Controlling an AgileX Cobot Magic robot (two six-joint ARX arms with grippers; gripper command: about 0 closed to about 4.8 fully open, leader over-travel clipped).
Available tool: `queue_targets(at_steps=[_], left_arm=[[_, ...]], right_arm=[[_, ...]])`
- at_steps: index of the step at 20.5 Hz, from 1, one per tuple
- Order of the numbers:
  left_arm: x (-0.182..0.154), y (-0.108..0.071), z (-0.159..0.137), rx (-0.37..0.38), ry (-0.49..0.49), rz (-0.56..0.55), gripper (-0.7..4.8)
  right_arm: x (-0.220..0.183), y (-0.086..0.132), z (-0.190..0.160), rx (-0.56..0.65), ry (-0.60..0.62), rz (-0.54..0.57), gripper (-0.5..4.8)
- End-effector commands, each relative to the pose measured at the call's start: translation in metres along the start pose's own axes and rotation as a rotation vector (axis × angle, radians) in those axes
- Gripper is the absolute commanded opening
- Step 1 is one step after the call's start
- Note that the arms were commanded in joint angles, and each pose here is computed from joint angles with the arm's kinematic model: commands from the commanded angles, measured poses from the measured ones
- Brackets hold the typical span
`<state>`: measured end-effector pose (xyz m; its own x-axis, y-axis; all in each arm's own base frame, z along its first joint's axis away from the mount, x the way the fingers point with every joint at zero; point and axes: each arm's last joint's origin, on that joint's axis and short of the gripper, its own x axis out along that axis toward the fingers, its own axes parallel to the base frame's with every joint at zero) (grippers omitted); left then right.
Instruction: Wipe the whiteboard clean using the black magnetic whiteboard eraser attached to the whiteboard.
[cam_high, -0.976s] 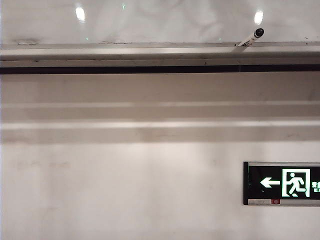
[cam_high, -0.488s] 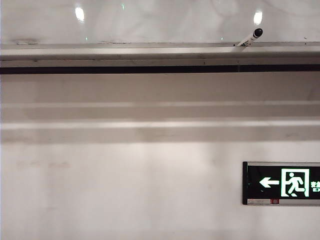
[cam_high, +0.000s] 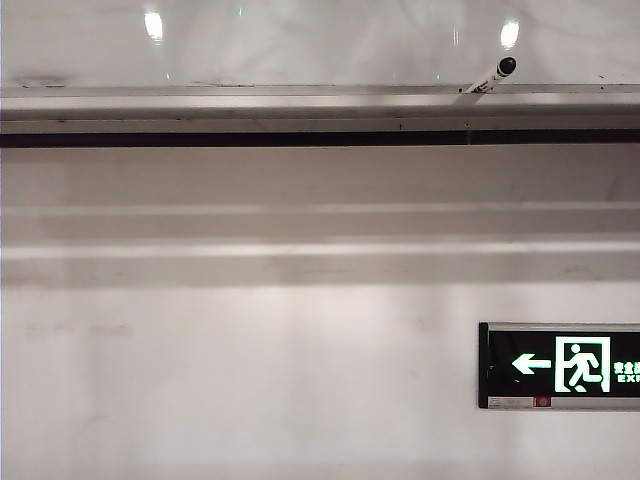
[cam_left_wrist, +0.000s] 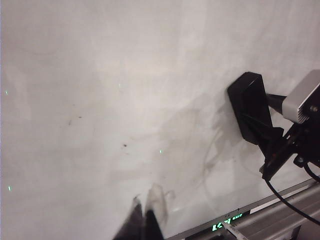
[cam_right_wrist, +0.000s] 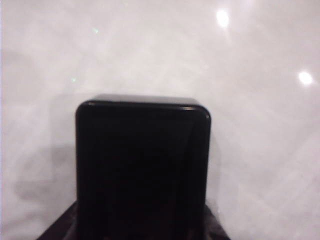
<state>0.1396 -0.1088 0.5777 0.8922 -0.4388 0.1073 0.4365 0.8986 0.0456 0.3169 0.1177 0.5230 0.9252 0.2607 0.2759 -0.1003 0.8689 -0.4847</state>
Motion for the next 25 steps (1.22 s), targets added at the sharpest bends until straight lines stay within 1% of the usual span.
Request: queue_targets(at_steps=[1, 2, 3, 4, 8, 10, 11, 12, 13, 14, 16, 17, 20, 22, 23, 25], left_arm=[[-0.002, 0.001, 0.003, -0.007, -0.02, -0.002, -0.08], [-0.002, 0.001, 0.003, -0.007, -0.019, -0.002, -0.08], [-0.002, 0.001, 0.003, -0.007, -0.018, -0.003, -0.08], [-0.003, 0.001, 0.003, -0.006, -0.017, -0.003, -0.07], [-0.003, 0.001, 0.002, -0.005, -0.011, -0.003, -0.07], [-0.003, 0.001, 0.001, -0.002, 0.0, -0.004, -0.08], [-0.003, 0.001, 0.0, 0.001, 0.013, -0.005, -0.08], [-0.003, 0.0, -0.002, 0.005, 0.027, -0.006, -0.08], [-0.003, 0.0, -0.004, 0.016, 0.048, -0.008, -0.08], [-0.003, 0.0, -0.006, 0.025, 0.073, -0.011, -0.08], [-0.003, -0.001, -0.009, 0.028, 0.095, -0.048, -0.08], [-0.003, -0.001, -0.009, 0.029, 0.1, -0.056, -0.08], [-0.006, -0.002, -0.006, 0.023, 0.085, -0.097, -0.08], [-0.012, 0.0, -0.001, 0.02, 0.07, -0.097, -0.08], [-0.018, 0.001, 0.0, 0.011, 0.07, -0.108, -0.08], [-0.032, 0.003, -0.001, -0.008, 0.102, -0.159, -0.08]], right_arm=[[0.003, 0.007, 0.0, 0.013, -0.038, 0.057, 1.25], [0.003, 0.006, 0.001, 0.013, -0.043, 0.055, 2.23], [0.002, 0.005, 0.003, 0.014, -0.047, 0.053, 2.9], [-0.001, 0.004, 0.006, 0.015, -0.053, 0.051, 3.16], [-0.034, -0.018, 0.035, 0.021, -0.108, 0.024, 3.16], [-0.051, -0.027, 0.048, 0.05, -0.13, 0.012, 3.16], [-0.061, -0.034, 0.055, 0.079, -0.149, 0.002, 3.1], [-0.068, -0.037, 0.06, 0.106, -0.159, -0.002, 2.52], [-0.077, -0.041, 0.064, 0.126, -0.151, 0.003, 1.07], [-0.088, -0.044, 0.066, 0.167, -0.112, 0.025, -0.01], [-0.101, -0.044, 0.064, 0.254, -0.021, 0.07, -0.01], [-0.108, -0.042, 0.06, 0.307, 0.055, 0.101, -0.01], [-0.123, -0.039, 0.052, 0.428, 0.213, 0.151, -0.01], [-0.136, -0.042, 0.053, 0.44, 0.26, 0.146, -0.01], [-0.147, -0.046, 0.055, 0.429, 0.283, 0.111, -0.01], [-0.17, -0.051, 0.059, 0.39, 0.288, 0.116, -0.01]])
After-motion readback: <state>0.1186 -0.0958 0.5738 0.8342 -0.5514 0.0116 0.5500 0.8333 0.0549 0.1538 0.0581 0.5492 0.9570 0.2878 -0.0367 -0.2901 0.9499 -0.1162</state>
